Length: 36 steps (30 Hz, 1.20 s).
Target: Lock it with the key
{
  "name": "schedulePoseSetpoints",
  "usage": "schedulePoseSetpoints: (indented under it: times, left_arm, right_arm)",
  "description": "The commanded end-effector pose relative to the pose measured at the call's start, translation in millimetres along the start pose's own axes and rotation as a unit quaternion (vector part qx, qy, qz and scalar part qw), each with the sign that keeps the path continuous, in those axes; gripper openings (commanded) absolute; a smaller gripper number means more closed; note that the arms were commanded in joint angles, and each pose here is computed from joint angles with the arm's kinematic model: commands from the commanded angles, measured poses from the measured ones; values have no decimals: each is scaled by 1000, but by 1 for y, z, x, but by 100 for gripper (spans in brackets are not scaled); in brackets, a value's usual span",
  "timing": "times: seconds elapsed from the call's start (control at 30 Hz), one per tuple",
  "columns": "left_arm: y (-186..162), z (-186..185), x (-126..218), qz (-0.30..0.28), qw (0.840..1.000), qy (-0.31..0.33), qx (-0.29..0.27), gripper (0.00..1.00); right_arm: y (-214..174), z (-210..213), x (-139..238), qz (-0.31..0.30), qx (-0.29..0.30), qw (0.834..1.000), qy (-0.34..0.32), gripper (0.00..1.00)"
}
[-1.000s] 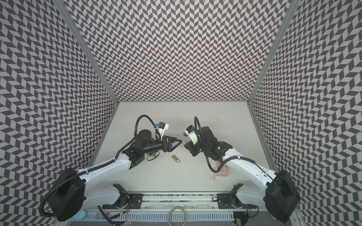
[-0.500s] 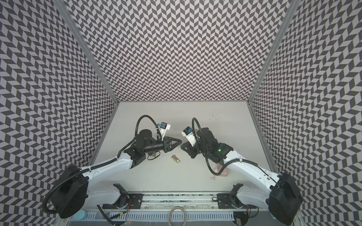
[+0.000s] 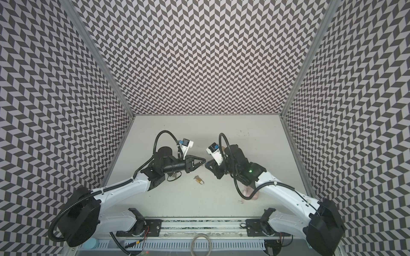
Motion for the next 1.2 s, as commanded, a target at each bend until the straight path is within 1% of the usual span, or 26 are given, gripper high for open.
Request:
schedulePoseSetpoints:
  times: [0.0,0.17,0.27,0.3,0.37,0.4,0.47,0.5,0.53,0.6,0.63,0.7,0.77,0.9,0.97,1.0,1.17]
  left_arm:
    - [4,-5,-2,-2,1000,-8,-8,13]
    - [5,-6,-1,-4,1000,-9,-9,0]
    - [7,-10,1,-9,1000,-11,-11,0]
    - [9,-12,3,-12,1000,-14,-13,0]
    - [16,-22,8,-25,999,-23,-18,0]
    - [21,-28,12,-36,999,-30,-21,0]
    - [35,-43,23,-61,997,-47,-27,0]
    - [41,-51,28,-72,995,-55,-30,0]
    - [50,-61,35,-88,993,-66,-35,0]
    - [65,-82,49,-115,988,-89,-45,0]
    - [72,-92,57,-131,985,-103,-52,0]
    - [84,-111,72,-159,977,-128,-58,0]
    - [93,-134,87,-182,967,-164,-66,0]
    - [107,-172,112,-213,948,-224,-77,0]
    - [112,-186,122,-227,940,-242,-78,0]
    - [114,-190,125,-231,938,-247,-80,0]
    - [121,-200,130,-238,934,-252,-86,0]
  right_arm:
    - [17,3,6,-41,18,999,-2,7]
    - [15,4,5,-38,17,999,0,7]
    - [19,4,8,-45,18,999,0,8]
    - [21,4,9,-49,16,999,-2,17]
    - [34,9,18,-76,12,997,5,52]
    - [43,12,24,-95,11,995,10,66]
    - [66,19,44,-157,10,987,15,91]
    - [75,21,53,-186,13,982,14,98]
    - [84,24,65,-221,19,975,14,100]
    - [97,30,87,-265,42,963,9,100]
    - [107,33,100,-293,52,955,7,100]
    - [118,45,116,-324,81,942,25,98]
    - [134,60,135,-358,110,926,52,96]
    - [156,86,155,-395,160,899,105,93]
    - [165,94,157,-400,181,891,120,90]
    - [169,95,155,-399,186,890,116,89]
    - [187,107,142,-397,228,886,73,85]
Point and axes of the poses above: each gripper's point midway between its finger pads, its own x axis back along the fingers, its own z axis along the line the jaws close on, y = z × x, the point moved 2 cm from there along x, back along the fingers, and after that the axes turned 4 degrees about x, right-handed, at the moved point
